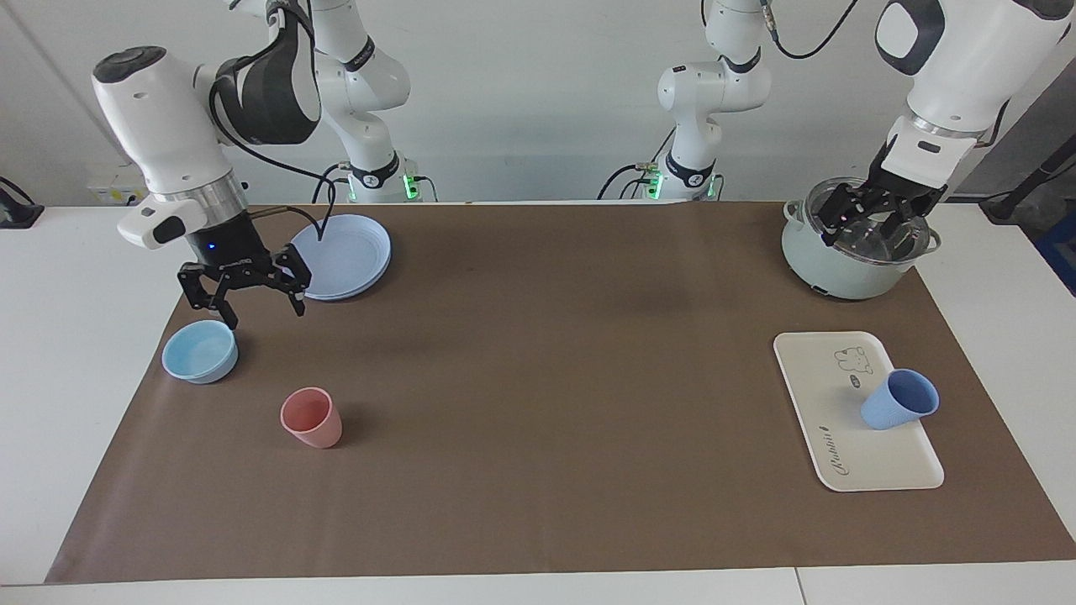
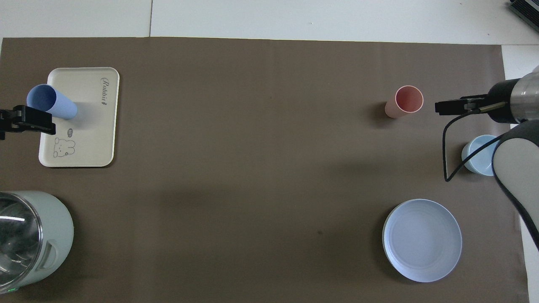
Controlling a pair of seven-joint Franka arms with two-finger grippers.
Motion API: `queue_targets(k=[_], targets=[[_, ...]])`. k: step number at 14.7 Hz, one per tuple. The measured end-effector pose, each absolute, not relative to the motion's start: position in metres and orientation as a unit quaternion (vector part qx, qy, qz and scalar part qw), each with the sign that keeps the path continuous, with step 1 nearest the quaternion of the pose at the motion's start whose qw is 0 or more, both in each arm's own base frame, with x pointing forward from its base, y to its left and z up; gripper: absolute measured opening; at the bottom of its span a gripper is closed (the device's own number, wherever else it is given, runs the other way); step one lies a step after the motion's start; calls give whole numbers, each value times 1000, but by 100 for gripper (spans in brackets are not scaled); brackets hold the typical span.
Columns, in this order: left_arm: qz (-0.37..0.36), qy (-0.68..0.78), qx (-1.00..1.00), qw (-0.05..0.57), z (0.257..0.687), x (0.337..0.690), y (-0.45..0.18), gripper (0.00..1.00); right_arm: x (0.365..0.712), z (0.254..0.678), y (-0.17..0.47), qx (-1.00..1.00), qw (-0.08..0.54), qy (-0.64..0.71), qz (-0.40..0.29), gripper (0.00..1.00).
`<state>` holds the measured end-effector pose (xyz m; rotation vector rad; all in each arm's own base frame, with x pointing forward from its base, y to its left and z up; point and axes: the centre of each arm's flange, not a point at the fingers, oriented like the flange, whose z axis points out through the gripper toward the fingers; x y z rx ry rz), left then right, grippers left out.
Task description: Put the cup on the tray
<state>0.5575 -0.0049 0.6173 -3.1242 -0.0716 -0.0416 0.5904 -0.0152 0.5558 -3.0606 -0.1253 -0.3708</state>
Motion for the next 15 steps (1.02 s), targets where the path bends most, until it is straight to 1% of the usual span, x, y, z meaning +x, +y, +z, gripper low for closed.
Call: queue_targets(k=[5,9,13,15], targets=[[-13,-21,-1000,8,617,557,-7,100,573,603,-18,-998,24,11,-50,100],[-17,10,-1000,8,618,557,-33,100,561,625,-21,-1000,4,18,-16,100],[-18,45,-999,8,618,556,-52,100,541,654,-20,-1000,4,16,19,100],[-18,50,-999,8,618,556,-54,100,529,659,-19,-999,5,14,29,100]])
